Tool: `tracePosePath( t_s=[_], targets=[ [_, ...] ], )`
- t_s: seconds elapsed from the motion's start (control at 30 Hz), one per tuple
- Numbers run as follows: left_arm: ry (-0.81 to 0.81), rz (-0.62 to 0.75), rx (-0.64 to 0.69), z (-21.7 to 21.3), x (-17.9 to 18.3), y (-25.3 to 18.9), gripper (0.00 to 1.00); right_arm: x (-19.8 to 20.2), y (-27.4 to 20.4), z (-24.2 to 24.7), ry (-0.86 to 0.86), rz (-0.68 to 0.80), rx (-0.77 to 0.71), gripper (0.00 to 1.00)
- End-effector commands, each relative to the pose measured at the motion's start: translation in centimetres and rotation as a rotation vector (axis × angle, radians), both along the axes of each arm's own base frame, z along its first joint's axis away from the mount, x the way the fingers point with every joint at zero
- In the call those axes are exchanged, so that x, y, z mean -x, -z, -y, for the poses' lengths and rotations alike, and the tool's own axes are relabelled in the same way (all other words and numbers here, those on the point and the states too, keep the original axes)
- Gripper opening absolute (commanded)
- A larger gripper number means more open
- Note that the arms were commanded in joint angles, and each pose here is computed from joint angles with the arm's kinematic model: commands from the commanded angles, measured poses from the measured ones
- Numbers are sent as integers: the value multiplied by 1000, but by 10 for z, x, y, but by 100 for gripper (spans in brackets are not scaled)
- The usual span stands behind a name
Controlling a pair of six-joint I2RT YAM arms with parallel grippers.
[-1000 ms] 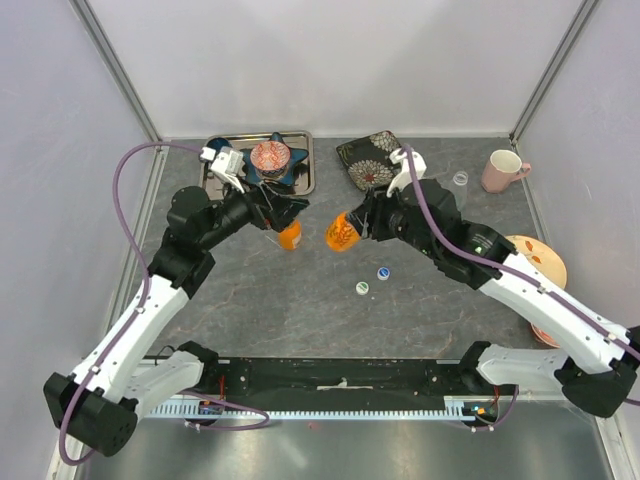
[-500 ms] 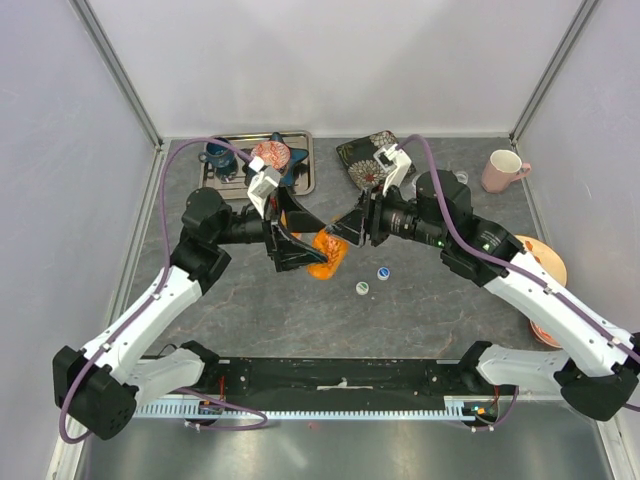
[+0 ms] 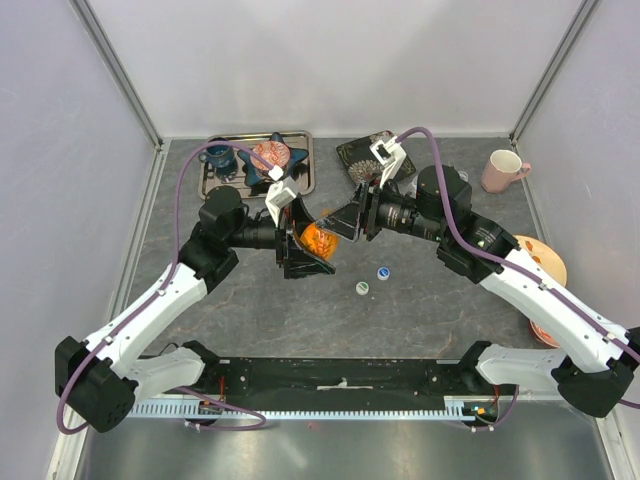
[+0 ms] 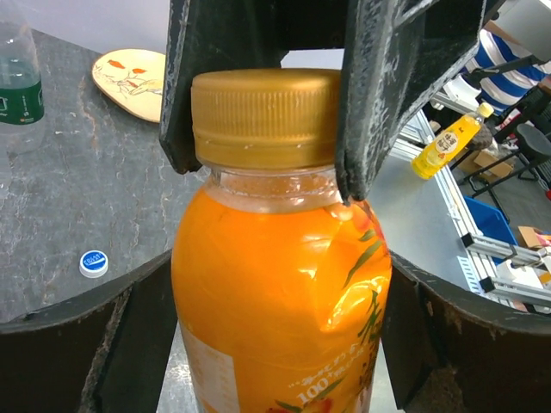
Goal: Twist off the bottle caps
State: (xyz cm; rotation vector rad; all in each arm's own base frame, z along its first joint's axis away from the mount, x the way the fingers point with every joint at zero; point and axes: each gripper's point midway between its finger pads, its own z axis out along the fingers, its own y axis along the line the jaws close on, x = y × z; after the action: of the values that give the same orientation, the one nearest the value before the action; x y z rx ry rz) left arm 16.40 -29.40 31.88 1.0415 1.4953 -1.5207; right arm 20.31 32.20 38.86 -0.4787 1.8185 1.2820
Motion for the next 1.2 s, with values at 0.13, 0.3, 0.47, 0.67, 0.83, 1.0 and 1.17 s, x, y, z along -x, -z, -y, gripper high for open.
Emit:
tracePosePath(
  t_s=[0.13,0.3,0.47,0.67,0.83,1.0,1.17],
  targets=[
    [-21,94,30,0,-3,-18,88,5,-26,-1,-16,45,-95,0],
    [-44,106,37,0,-7,-21,77,4,-22,-2,-8,43,-86,0],
    [-67,103,21,0,-10,-15,54,-1,-23,3,36,51,-66,22],
    [-254,161,-13,-6,-33,-8,45,-18,-38,24,191,79,-39,72],
    [-533,234,-91,-15,-65,-2,41,-37,-39,35,327,47,-48,77],
    [-764,295,-163,-25,-87,2,41,-50,-37,32,383,9,-50,76],
    [-848,320,-203,-28,-92,6,40,-56,-32,18,389,-4,-34,75]
  ],
)
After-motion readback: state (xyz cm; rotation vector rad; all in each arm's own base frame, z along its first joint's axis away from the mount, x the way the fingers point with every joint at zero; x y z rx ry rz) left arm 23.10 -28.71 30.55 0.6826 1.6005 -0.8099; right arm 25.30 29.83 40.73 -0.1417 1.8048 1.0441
